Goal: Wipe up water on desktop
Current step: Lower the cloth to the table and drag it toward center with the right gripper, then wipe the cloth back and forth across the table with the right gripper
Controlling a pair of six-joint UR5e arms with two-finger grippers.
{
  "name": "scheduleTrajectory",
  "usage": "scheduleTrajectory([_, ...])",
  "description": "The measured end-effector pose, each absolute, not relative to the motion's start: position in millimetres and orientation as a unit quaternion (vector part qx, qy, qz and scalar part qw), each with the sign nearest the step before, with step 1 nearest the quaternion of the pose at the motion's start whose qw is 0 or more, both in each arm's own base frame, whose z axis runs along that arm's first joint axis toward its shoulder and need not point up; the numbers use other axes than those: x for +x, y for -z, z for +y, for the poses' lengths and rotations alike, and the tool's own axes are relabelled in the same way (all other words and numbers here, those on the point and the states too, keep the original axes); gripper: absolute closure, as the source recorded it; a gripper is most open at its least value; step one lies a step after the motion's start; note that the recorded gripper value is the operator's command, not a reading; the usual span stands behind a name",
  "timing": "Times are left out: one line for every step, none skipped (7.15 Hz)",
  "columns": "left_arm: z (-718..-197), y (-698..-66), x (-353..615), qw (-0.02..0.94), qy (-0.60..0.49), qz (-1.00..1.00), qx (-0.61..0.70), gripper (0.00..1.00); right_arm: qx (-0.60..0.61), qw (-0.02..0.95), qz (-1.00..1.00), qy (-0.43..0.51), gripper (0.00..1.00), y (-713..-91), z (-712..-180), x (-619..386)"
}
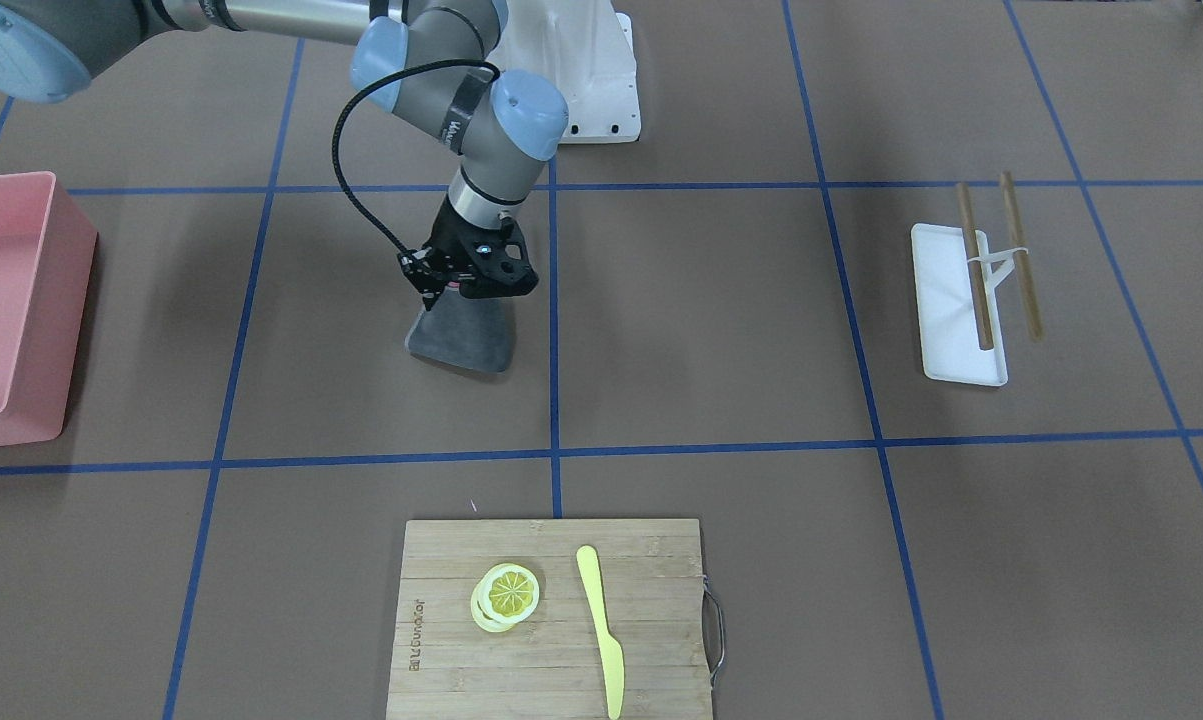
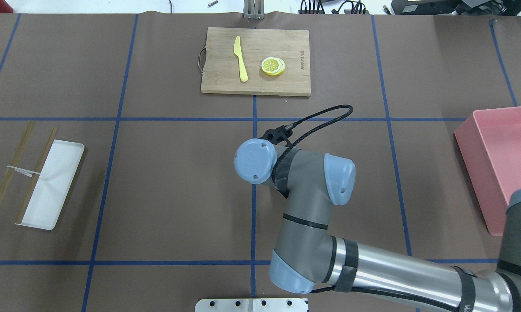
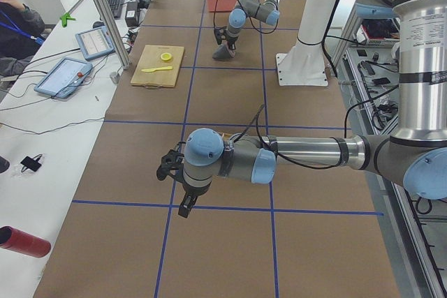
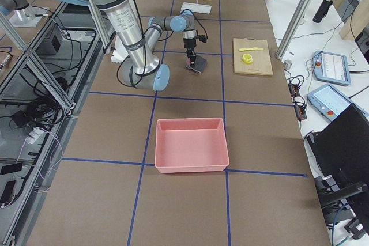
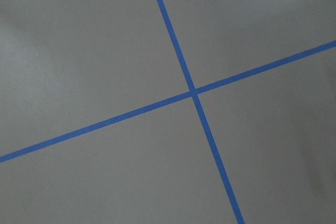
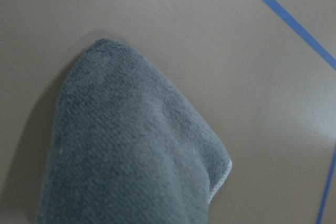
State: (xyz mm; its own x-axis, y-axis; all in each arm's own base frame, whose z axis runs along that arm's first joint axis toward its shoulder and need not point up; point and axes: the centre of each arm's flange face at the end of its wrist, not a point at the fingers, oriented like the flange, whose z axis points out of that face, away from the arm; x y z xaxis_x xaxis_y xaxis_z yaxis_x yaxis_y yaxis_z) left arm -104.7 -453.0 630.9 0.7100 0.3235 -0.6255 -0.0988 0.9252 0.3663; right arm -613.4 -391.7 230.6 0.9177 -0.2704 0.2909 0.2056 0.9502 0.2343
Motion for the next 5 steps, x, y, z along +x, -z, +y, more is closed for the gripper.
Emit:
scheduleTrajectory([-453, -630, -105, 0.911, -0.116, 0.363, 0.155, 0.02, 0.095, 0.972, -0.19, 0.101, 1.0, -201, -392, -631])
scheduleTrajectory([-453, -630, -105, 0.911, -0.116, 0.363, 0.155, 0.02, 0.09, 0.971, -0.201, 0.09, 1.0, -189, -389, -639])
scheduleTrajectory([-453, -630, -105, 0.911, -0.116, 0.364, 0.155, 0.02, 0.082, 0.973, -0.195, 0.088, 1.0, -200, -385, -639])
scheduleTrajectory([-453, -630, -105, 0.911, -0.116, 0.364, 0.155, 0.02, 0.075, 0.976, -0.182, 0.09, 1.0, -232, -379, -624])
scheduleTrajectory([-453, -630, -105, 0.911, -0.116, 0.364, 0.155, 0.02, 0.072, 0.978, -0.169, 0.102, 1.0, -267, -367, -591])
